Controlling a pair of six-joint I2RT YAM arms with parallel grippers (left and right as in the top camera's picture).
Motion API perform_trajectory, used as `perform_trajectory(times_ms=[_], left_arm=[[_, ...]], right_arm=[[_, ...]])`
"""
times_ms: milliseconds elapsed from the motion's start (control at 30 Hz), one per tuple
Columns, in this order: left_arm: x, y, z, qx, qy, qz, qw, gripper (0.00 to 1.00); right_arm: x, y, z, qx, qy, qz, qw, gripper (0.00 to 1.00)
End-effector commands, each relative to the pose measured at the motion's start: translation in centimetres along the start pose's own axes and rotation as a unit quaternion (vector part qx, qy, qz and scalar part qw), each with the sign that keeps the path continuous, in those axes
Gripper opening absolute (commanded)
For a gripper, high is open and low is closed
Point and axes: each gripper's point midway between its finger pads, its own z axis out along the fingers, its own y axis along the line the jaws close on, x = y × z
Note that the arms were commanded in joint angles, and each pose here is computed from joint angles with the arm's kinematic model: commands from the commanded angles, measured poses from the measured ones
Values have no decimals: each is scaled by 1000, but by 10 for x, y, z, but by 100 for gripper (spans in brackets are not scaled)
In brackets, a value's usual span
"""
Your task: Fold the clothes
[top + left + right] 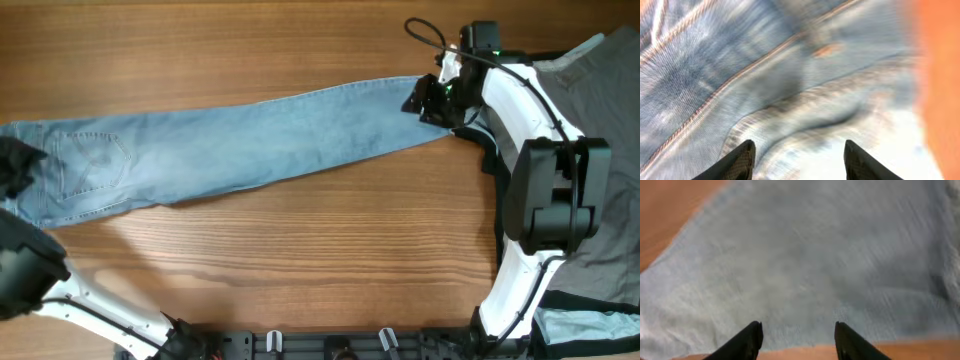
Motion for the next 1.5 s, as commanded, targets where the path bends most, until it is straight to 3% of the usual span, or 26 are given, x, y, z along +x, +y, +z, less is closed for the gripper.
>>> perform_trajectory(times_ms=[0, 100, 233, 333, 433, 500, 533, 600, 633, 700, 800, 867, 933, 967, 1033, 1067, 1200, 1333, 1467], left_arm=[[-30, -62, -116, 46, -127, 105, 985, 73], [-28, -69, -136, 43, -148, 127, 980, 77], [-17, -67, -133, 40, -125, 139, 982, 76], [-18, -67, -133, 39, -126, 139, 981, 92], [-18, -66, -132, 37, -126, 153, 979, 100], [-18, -58, -131, 14, -125, 159, 979, 100], [-19, -52, -131, -5, -125, 157, 980, 100], [-20, -51, -131, -8, -127, 157, 979, 100], [-20, -51, -131, -8, -127, 157, 979, 100], [-21, -51, -131, -8, -127, 157, 979, 100], [-21, -51, -131, -8, -127, 157, 979, 100], [-21, -51, -131, -8, -127, 157, 979, 100], [-21, -51, -131, -8, -127, 157, 979, 100], [-21, -51, -131, -8, -127, 157, 979, 100], [-20, -51, -131, -8, -127, 156, 979, 100], [-20, -51, -131, -8, -127, 156, 979, 100], [-20, -51, -131, -8, -126, 156, 980, 100], [-20, -49, -126, -9, -119, 163, 979, 100], [-16, -35, -86, -8, -71, 195, 978, 100]], right_arm=[[5, -21, -5, 60, -13, 69, 996, 38], [18, -36, 8, 78, -8, 139, 987, 20], [21, -63, 31, 100, -47, 248, 963, 13], [8, -122, 22, 181, -130, 316, 922, 8], [-21, -152, 4, 144, -157, 307, 928, 7], [-33, -143, 1, 82, -147, 247, 954, 18], [-37, -126, 1, 24, -131, 191, 972, 30], [-26, -102, 3, -43, -91, 162, 982, 54], [-16, -90, 7, -62, -68, 153, 984, 60], [0, -67, 16, -73, -35, 97, 992, 71], [10, -60, 31, -17, -31, 88, 995, 76], [10, -58, 37, 7, -37, 98, 994, 65], [-2, -54, 45, 2, -62, 108, 992, 47], [-7, -53, 47, -3, -71, 116, 991, 46], [-24, -52, 54, -20, -99, 140, 985, 26], [-33, -50, 55, -29, -116, 133, 984, 6], [-60, -77, 36, -13, -165, 152, 974, 4], [-81, -88, 6, -89, -171, 169, 967, 4], [-90, -80, -8, -128, -171, 162, 963, 5]])
